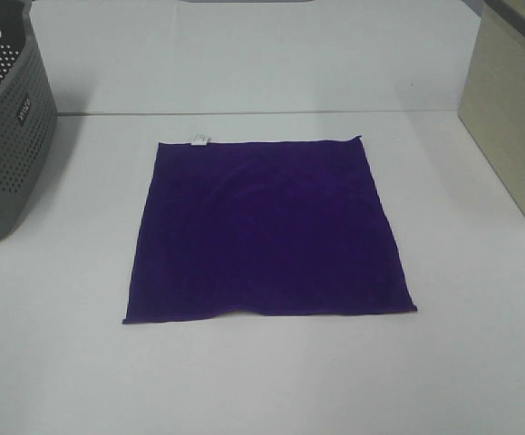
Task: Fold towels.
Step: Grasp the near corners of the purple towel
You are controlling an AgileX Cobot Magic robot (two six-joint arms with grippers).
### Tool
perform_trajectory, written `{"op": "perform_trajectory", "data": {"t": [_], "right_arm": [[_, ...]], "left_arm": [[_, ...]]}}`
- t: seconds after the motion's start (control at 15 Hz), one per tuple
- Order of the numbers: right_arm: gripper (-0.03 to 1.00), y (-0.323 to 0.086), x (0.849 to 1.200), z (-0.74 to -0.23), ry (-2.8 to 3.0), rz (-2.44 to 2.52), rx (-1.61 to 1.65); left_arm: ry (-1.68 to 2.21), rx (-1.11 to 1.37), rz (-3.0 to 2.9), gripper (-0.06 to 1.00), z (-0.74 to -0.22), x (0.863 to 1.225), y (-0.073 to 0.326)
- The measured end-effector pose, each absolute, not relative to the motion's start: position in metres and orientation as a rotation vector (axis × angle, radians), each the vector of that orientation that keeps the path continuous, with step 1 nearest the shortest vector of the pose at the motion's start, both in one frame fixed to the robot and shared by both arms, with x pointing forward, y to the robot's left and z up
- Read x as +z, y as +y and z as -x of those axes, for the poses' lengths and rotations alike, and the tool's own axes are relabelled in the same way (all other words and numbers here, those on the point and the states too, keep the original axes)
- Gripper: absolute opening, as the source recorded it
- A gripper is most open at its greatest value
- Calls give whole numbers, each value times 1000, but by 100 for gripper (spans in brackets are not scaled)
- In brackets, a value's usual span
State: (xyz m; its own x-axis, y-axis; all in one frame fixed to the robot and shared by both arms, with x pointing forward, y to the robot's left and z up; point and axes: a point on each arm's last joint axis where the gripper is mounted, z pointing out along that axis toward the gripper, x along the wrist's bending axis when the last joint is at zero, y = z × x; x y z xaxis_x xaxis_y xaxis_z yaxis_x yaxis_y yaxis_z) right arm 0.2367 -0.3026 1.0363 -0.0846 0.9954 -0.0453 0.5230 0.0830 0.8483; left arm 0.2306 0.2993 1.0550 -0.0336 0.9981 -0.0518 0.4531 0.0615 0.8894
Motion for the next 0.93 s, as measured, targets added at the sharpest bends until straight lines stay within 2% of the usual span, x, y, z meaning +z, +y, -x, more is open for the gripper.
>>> {"op": "perform_trajectory", "data": {"t": [0.93], "right_arm": [[96,-303,1036,-237,1692,-1516,896]], "left_arm": [[1590,920,-1490,99,-231,1055,299]]}}
